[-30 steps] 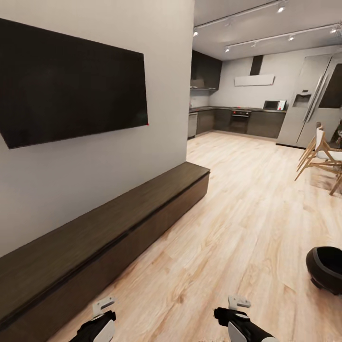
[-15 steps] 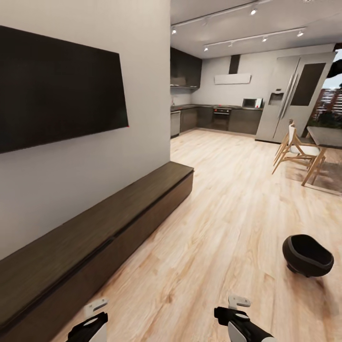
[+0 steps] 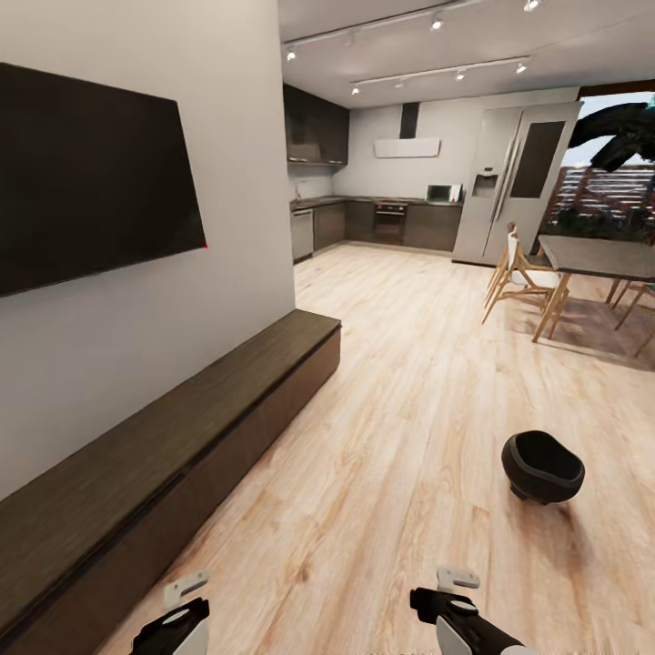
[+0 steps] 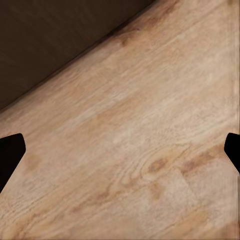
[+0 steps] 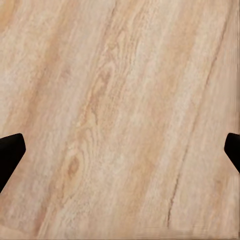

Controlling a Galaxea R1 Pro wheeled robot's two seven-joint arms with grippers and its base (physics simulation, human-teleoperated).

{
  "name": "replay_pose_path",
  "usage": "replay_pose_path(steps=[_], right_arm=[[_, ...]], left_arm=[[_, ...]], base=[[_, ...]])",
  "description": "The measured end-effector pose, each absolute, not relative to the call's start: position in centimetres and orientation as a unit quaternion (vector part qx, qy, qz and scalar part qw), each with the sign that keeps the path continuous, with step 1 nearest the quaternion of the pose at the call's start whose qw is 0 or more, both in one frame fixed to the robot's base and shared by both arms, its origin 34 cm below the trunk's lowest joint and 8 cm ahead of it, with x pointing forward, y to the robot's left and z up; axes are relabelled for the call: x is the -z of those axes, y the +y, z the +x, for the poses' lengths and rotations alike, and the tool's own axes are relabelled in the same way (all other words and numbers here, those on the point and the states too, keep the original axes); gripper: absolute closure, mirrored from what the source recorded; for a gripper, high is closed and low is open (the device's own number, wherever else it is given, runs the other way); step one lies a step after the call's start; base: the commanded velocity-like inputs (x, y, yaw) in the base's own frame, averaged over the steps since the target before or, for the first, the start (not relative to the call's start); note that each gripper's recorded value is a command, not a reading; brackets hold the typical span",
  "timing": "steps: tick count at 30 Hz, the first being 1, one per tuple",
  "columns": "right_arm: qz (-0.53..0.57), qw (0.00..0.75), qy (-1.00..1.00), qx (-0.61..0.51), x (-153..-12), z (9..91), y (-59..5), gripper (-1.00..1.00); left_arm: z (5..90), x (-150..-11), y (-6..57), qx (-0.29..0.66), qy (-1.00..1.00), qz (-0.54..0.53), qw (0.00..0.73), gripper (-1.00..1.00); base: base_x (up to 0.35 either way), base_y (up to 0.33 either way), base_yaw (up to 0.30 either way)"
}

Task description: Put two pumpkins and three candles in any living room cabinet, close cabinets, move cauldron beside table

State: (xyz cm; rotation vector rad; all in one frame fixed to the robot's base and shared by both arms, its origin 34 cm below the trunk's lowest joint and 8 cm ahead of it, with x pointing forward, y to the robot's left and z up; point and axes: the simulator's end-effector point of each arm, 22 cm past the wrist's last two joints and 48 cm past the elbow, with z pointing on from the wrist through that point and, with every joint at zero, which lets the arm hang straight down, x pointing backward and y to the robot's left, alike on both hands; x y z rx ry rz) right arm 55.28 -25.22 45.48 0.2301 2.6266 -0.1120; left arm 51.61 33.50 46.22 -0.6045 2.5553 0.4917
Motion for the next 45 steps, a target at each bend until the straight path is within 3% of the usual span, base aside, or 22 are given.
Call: replay_pose_path(steps=[13, 31, 45], right_arm=[[0.084, 0.241, 0.966, 0.042, -47.3, 55.1, -25.3, -1.00], [0.085, 0.232, 0.968, 0.043, -49.8, 54.7, -25.4, -1.00], [0.085, 0.226, 0.970, 0.043, -51.7, 54.4, -25.3, -1.00]], left_arm=[[51.5, -48.1, 33.2, -0.178, 0.932, -0.220, 0.226, -1.00], [51.2, -50.2, 26.5, -0.139, 0.944, -0.213, 0.210, -1.00], [51.1, -52.2, 25.2, -0.135, 0.949, -0.197, 0.207, -1.00]], base=[[0.000, 0.000, -0.234], [0.000, 0.000, -0.234], [0.000, 0.000, -0.234]])
